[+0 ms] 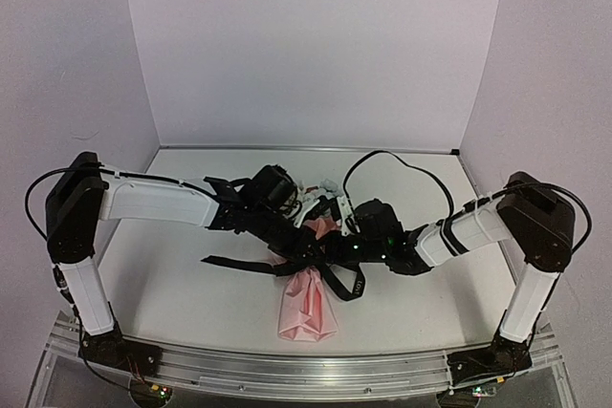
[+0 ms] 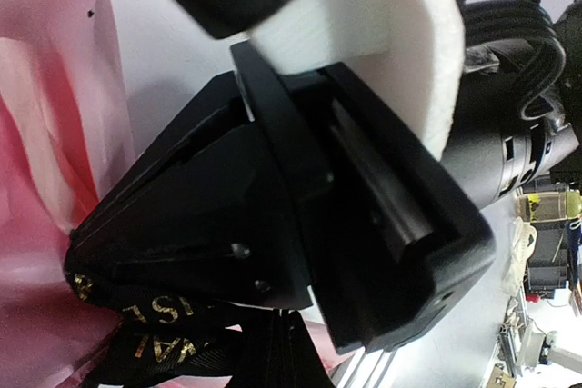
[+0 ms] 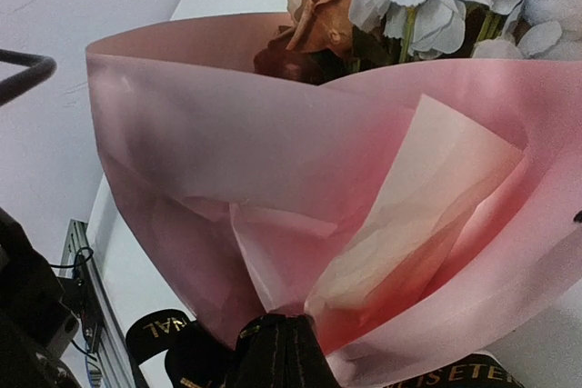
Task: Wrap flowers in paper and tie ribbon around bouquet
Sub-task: Cross the ribbon over the folded bouquet.
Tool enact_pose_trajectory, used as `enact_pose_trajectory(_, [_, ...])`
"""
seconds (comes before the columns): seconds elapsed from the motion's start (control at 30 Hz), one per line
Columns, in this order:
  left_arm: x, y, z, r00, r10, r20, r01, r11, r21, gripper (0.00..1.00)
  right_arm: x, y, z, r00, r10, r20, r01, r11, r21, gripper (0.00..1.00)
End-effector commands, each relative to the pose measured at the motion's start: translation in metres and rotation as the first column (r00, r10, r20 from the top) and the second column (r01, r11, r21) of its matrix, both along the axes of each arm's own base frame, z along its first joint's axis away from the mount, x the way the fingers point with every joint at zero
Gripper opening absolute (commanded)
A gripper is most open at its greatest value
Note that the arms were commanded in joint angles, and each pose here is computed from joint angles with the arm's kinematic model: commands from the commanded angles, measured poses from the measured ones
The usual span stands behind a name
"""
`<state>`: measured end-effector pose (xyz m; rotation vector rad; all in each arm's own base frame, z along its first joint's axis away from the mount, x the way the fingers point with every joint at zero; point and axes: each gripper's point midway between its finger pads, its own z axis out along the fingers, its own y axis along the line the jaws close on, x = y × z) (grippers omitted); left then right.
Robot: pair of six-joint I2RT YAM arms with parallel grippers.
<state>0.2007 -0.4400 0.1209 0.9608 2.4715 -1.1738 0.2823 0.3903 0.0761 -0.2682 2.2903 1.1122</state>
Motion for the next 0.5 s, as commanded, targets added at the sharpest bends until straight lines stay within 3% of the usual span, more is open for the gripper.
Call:
enact_pose_trajectory(0.0, [-0.013,-0.025,0.031,0.998,-0.055,-0.018,0.054,0.995,-0.08,0.03,0.005,0.013,0.012,0.999,0.041,-0.022,-0.04,0.997,0.072,0.0])
enact_pose_trajectory(0.23, [-0.014,-0.036,0.033,0.997,-0.058,-0.051,0.053,0.994,-0.097,0.03,0.006,0.021,0.012,0.996,0.07,-0.057,-0.064,0.993,0.1,0.0])
enact_pose_trajectory(0.47, [-0.01,-0.044,0.055,0.992,0.005,-0.13,-0.029,0.981,-0.191,0.06,0.011,0.021,0.017,0.995,0.081,-0.062,-0.073,0.99,0.12,0.0])
